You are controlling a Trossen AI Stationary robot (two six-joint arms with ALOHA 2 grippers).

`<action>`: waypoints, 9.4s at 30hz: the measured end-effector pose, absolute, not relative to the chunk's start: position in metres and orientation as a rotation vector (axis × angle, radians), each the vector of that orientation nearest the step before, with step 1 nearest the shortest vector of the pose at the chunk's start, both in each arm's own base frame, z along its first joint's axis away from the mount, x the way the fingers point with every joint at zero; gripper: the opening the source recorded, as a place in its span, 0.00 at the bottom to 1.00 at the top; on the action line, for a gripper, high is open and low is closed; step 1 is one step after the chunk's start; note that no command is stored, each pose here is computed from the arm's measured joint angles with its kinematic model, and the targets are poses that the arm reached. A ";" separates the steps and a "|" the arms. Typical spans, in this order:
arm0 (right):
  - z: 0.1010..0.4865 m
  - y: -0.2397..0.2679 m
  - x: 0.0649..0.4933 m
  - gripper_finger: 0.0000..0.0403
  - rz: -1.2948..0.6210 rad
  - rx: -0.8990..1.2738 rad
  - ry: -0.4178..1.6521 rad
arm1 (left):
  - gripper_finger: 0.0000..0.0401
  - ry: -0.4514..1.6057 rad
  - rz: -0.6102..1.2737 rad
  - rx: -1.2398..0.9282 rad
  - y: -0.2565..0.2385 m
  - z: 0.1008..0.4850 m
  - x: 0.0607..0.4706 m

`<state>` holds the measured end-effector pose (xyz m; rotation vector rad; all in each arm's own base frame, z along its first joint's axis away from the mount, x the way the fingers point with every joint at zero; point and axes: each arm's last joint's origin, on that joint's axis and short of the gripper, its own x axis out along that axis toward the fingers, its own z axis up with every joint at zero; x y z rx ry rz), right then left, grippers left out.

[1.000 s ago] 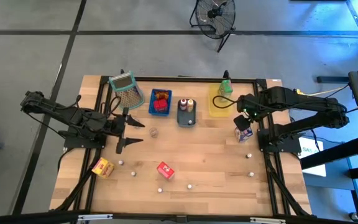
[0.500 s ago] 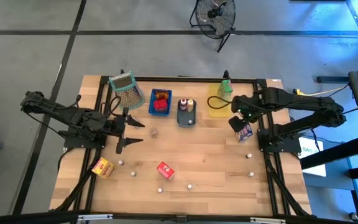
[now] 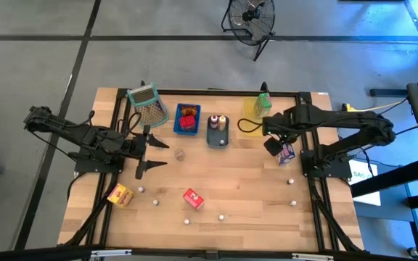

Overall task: Pick & Place Kitchen Items
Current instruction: Put the blue cereal box into the yellow bin

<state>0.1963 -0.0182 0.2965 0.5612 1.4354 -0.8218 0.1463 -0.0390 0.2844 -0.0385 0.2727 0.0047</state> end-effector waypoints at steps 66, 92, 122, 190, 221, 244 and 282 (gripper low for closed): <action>0.221 -0.015 0.182 0.75 -0.816 0.650 1.567 | 0.69 0.280 0.006 -0.038 -0.039 0.284 0.146; 0.244 -0.013 0.192 0.28 -0.734 0.733 1.530 | 0.69 0.279 0.005 -0.038 -0.039 0.284 0.146; 0.316 -0.099 0.219 0.27 -0.975 0.836 1.124 | 0.69 0.279 0.007 -0.046 -0.039 0.284 0.146; 0.268 -0.143 0.237 0.27 -1.102 0.861 1.308 | 0.69 0.280 0.008 -0.056 -0.039 0.283 0.146; 0.268 -0.143 0.238 0.43 -1.101 0.849 1.298 | 0.69 0.281 0.007 -0.056 -0.039 0.283 0.146; 0.244 -0.152 0.251 0.43 -1.100 0.839 1.377 | 0.69 0.281 0.008 -0.057 -0.039 0.283 0.146; 0.244 -0.152 0.254 0.47 -1.000 0.830 1.390 | 0.69 0.282 -0.002 -0.065 -0.039 0.283 0.146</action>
